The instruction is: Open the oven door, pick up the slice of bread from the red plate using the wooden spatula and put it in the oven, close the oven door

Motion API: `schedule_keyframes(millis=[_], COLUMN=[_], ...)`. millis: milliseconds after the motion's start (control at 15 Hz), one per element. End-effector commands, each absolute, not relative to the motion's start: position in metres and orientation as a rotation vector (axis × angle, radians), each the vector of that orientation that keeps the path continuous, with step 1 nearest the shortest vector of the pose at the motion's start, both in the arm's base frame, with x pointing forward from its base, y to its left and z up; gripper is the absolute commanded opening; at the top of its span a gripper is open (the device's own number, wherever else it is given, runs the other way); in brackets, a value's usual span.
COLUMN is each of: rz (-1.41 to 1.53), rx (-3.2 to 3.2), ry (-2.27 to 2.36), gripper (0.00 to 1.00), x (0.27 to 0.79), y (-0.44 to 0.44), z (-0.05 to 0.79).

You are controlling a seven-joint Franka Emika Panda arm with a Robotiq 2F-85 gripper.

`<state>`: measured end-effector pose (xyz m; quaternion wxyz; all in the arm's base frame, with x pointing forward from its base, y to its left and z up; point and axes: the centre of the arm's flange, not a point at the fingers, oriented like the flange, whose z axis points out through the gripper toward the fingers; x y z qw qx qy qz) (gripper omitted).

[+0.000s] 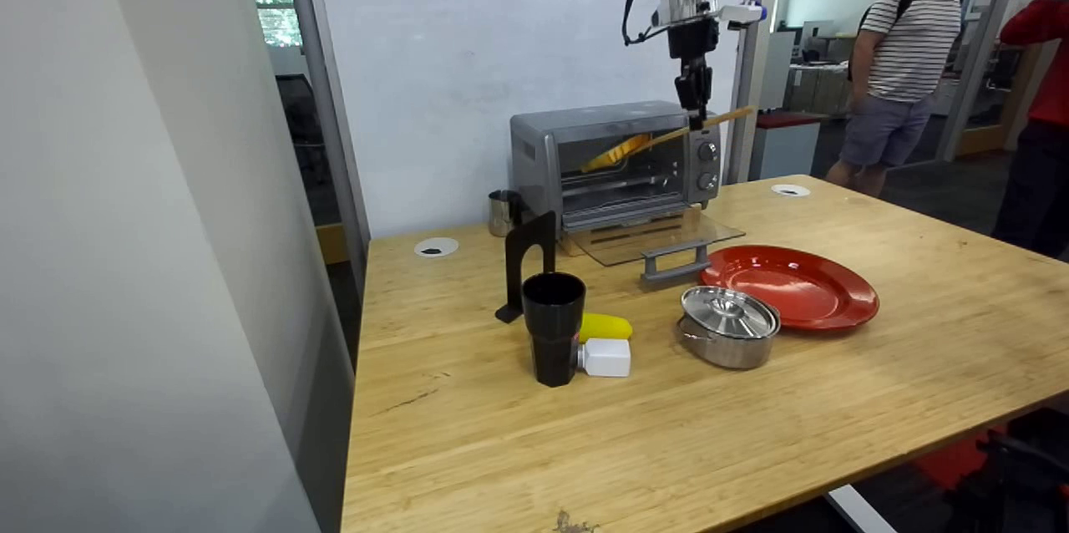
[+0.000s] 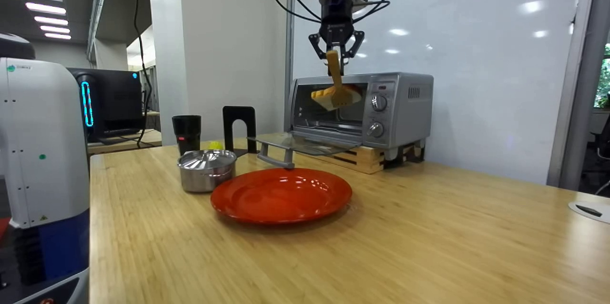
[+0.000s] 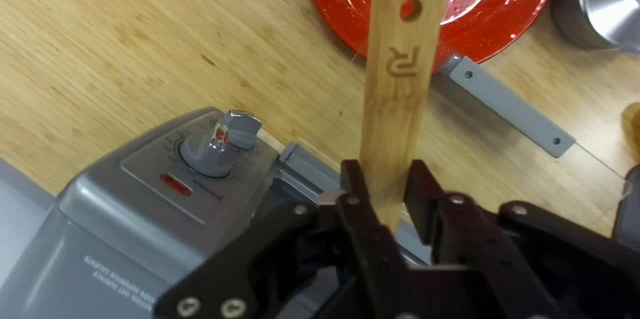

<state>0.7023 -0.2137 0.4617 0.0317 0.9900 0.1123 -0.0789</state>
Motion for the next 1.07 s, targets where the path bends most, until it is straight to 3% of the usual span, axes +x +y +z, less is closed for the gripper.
schedule_keyframes(millis=[0,467,1000], rz=[-0.209,-0.161,-0.152], rx=[3.085,3.1,3.063], ry=[0.458,0.53,0.632], gripper=[0.06,0.06,0.06], x=[0.679,0.649,0.623], y=[-0.192,-0.167,-0.146], z=[0.531,0.587,0.582])
